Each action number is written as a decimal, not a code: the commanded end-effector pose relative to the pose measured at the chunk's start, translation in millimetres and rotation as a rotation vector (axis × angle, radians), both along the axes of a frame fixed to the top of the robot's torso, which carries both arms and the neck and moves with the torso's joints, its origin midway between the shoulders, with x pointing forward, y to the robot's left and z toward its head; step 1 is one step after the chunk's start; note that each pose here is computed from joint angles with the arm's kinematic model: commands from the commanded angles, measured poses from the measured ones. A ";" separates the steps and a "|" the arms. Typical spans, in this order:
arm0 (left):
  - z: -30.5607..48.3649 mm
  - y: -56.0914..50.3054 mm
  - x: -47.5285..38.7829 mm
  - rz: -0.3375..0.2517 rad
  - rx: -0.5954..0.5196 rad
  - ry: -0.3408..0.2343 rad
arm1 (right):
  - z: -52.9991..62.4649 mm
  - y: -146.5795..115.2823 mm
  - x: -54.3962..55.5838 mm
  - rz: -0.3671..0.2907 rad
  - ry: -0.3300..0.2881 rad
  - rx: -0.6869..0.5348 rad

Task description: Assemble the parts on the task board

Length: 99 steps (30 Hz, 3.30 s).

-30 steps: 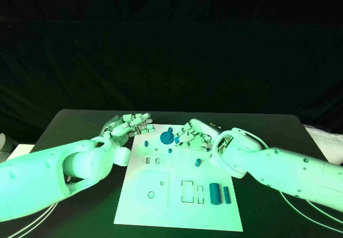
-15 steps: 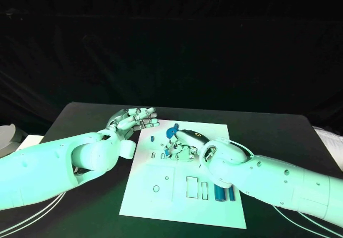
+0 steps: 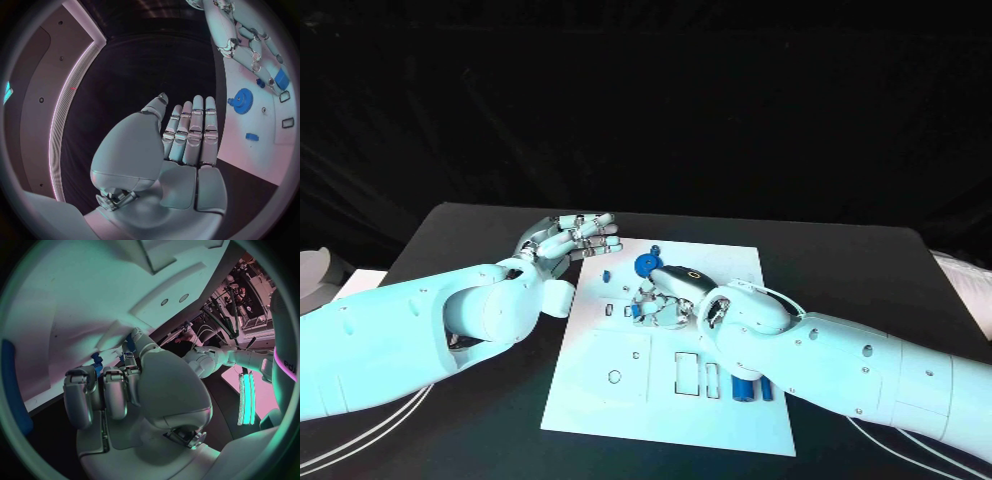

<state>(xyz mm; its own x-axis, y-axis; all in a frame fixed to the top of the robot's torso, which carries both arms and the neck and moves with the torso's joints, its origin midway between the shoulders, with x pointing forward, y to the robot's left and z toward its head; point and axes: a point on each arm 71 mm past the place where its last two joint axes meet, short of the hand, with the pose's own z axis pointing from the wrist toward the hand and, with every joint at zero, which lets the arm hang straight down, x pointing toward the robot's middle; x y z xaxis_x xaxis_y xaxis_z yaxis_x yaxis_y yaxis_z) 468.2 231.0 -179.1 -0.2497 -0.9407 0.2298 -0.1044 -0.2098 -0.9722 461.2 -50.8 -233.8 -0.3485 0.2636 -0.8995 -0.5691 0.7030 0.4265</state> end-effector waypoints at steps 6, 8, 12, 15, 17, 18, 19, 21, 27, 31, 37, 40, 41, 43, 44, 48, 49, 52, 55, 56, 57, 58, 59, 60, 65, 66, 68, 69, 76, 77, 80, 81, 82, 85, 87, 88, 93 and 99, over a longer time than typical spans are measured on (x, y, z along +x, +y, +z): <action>1.8 -1.5 -0.7 -0.013 -0.011 -0.012 | -7.8 -4.6 0.7 -0.025 0.002 -0.075; 1.8 -1.3 -0.7 -0.012 -0.011 -0.012 | -7.7 -5.4 1.1 -0.033 -0.004 -0.079; 1.8 -1.2 -0.7 -0.013 -0.011 -0.011 | -7.6 -6.9 2.1 -0.045 -0.015 -0.085; 1.7 -1.2 -0.7 -0.014 -0.011 -0.011 | -7.7 -7.4 2.5 -0.050 -0.018 -0.090; 1.7 -1.3 -0.7 -0.014 -0.011 -0.011 | -7.7 -7.4 2.6 -0.052 -0.019 -0.092; 1.7 -1.4 -0.8 -0.014 -0.011 -0.010 | -7.7 -7.4 2.6 -0.053 -0.019 -0.093; 1.7 -1.4 -0.8 -0.015 -0.011 -0.010 | -7.7 -7.5 2.7 -0.055 -0.020 -0.094; 1.7 -1.5 -0.8 -0.015 -0.012 -0.010 | -7.6 -7.6 2.8 -0.059 -0.022 -0.095; 1.7 -1.8 -0.9 -0.017 -0.012 -0.009 | -7.0 -9.7 4.0 -0.080 -0.035 -0.097; 1.6 -1.8 -0.9 -0.017 -0.012 -0.009 | -6.6 -11.1 4.8 -0.091 -0.042 -0.095; 1.5 -1.8 -0.9 -0.018 -0.012 -0.008 | -6.0 -11.8 4.9 -0.098 -0.047 -0.093; 1.5 -1.9 -0.9 -0.018 -0.012 -0.008 | -5.8 -11.9 4.8 -0.101 -0.048 -0.092; 1.5 -1.9 -0.9 -0.018 -0.012 -0.008 | -5.8 -12.0 4.8 -0.102 -0.048 -0.092; 1.5 -2.0 -0.9 -0.019 -0.012 -0.008 | -5.7 -12.1 4.9 -0.104 -0.049 -0.092; 1.5 -2.1 -0.9 -0.019 -0.013 -0.007 | -5.6 -12.2 4.9 -0.105 -0.049 -0.092; 1.5 -2.4 -1.0 -0.020 -0.013 -0.007 | -5.8 -12.6 5.0 -0.108 -0.047 -0.094; 1.5 -2.4 -1.0 -0.020 -0.013 -0.007 | -5.9 -12.7 5.1 -0.109 -0.047 -0.094; 1.5 -2.5 -1.0 -0.021 -0.013 -0.007 | -6.1 -13.0 5.4 -0.111 -0.045 -0.097; 1.5 -2.6 -1.1 -0.021 -0.013 -0.007 | -6.7 -13.2 5.6 -0.112 -0.042 -0.102; 1.5 -2.6 -1.1 -0.021 -0.013 -0.006 | -6.8 -13.2 5.5 -0.110 -0.040 -0.104; 1.5 -2.6 -1.1 -0.021 -0.013 -0.006 | -6.9 -13.1 5.5 -0.109 -0.039 -0.105; 1.5 -2.6 -1.1 -0.021 -0.013 -0.006 | -7.1 -12.9 5.5 -0.107 -0.038 -0.107; 1.5 -2.4 -1.2 -0.021 -0.013 -0.006 | -7.2 -12.6 5.3 -0.104 -0.035 -0.109; 1.5 -2.4 -1.2 -0.021 -0.012 -0.006 | -7.3 -12.4 5.1 -0.102 -0.034 -0.110; 1.5 -2.4 -1.4 -0.021 -0.012 -0.005 | -7.6 -11.3 4.2 -0.092 -0.028 -0.116; 1.5 -2.4 -1.5 -0.021 -0.012 -0.005 | -7.7 -11.1 4.1 -0.091 -0.027 -0.118; 1.5 -2.4 -1.5 -0.022 -0.012 -0.004 | -7.9 -11.0 3.9 -0.089 -0.025 -0.120; 1.5 -2.4 -1.5 -0.022 -0.012 -0.004 | -7.9 -11.0 3.9 -0.088 -0.024 -0.121; 1.5 -2.3 -1.5 -0.022 -0.012 -0.003 | -7.5 -11.3 4.2 -0.090 -0.028 -0.117; 1.5 -2.3 -1.5 -0.022 -0.012 -0.003 | -7.3 -11.2 4.1 -0.090 -0.030 -0.114; 1.5 -2.3 -1.5 -0.022 -0.012 -0.003 | -6.3 -10.8 4.0 -0.091 -0.037 -0.105; 1.5 -2.3 -1.5 -0.022 -0.012 -0.003 | -6.1 -10.7 3.9 -0.092 -0.039 -0.102; 1.5 -2.3 -1.5 -0.022 -0.012 -0.003 | -5.7 -10.6 3.9 -0.092 -0.042 -0.098; 1.4 -2.3 -1.5 -0.022 -0.012 -0.003 | -4.8 -10.5 3.9 -0.094 -0.049 -0.089; 1.4 -2.2 -1.4 -0.022 -0.012 -0.003 | -4.3 -10.4 3.8 -0.095 -0.053 -0.083; 1.4 -2.2 -1.4 -0.022 -0.012 -0.003 | -4.1 -10.3 3.8 -0.095 -0.055 -0.081; 1.3 -2.2 -1.4 -0.022 -0.012 -0.002 | -2.5 -9.5 3.2 -0.092 -0.066 -0.066; 1.3 -2.1 -1.3 -0.022 -0.012 -0.002 | 0.2 -8.0 1.1 -0.079 -0.081 -0.043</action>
<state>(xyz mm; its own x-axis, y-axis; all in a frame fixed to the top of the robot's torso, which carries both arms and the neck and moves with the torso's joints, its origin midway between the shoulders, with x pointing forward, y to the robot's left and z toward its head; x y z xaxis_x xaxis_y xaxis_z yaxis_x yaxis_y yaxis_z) 467.3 231.1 -179.1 -0.2516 -0.9399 0.2309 -0.1098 -0.2093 -0.9717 462.2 -57.0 -232.5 -0.2650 0.2504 -0.9312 -0.5449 0.7578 0.3588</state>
